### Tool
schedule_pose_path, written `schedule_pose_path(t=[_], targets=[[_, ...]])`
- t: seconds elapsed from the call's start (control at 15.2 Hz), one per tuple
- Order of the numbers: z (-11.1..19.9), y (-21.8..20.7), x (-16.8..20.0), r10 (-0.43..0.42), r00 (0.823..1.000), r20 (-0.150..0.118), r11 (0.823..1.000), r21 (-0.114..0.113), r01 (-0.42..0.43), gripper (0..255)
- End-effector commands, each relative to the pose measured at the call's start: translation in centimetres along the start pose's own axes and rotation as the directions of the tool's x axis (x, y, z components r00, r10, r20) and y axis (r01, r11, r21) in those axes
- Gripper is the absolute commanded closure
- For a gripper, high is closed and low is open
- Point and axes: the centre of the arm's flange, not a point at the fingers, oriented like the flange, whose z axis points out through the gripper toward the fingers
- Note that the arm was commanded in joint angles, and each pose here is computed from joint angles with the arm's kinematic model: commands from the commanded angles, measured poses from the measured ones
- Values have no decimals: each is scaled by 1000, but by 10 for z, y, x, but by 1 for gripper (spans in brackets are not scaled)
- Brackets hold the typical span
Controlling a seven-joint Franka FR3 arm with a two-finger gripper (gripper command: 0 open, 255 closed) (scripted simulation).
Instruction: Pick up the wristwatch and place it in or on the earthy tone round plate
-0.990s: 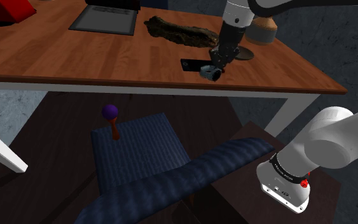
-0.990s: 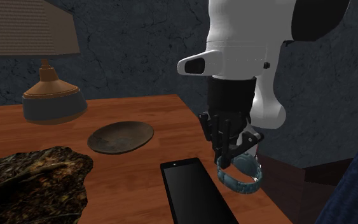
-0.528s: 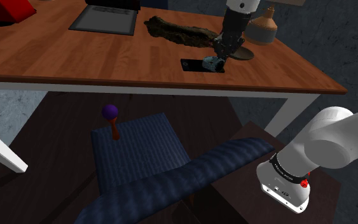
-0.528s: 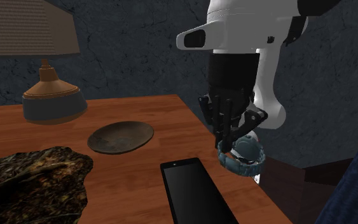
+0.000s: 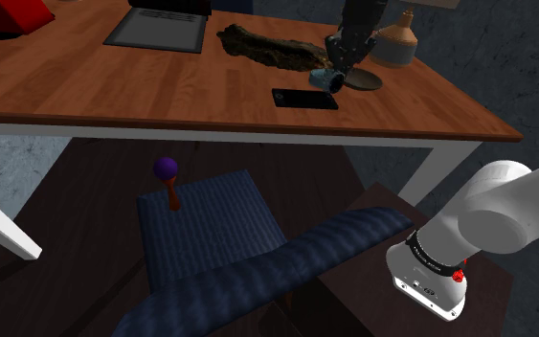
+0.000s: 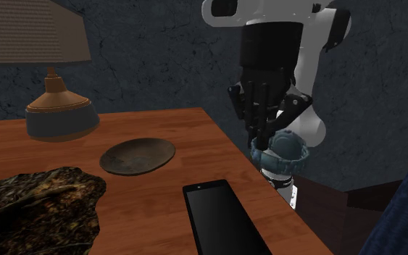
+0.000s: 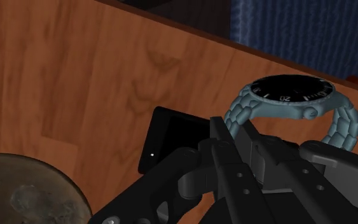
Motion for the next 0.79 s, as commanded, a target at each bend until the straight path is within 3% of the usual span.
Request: schedule_pose_path(t=[0.0,0.73], targets=[[-11,0,0,0,1000,0,1000,0,0,255],[-12,130,65,0,1000,0,1000,0,0,255]])
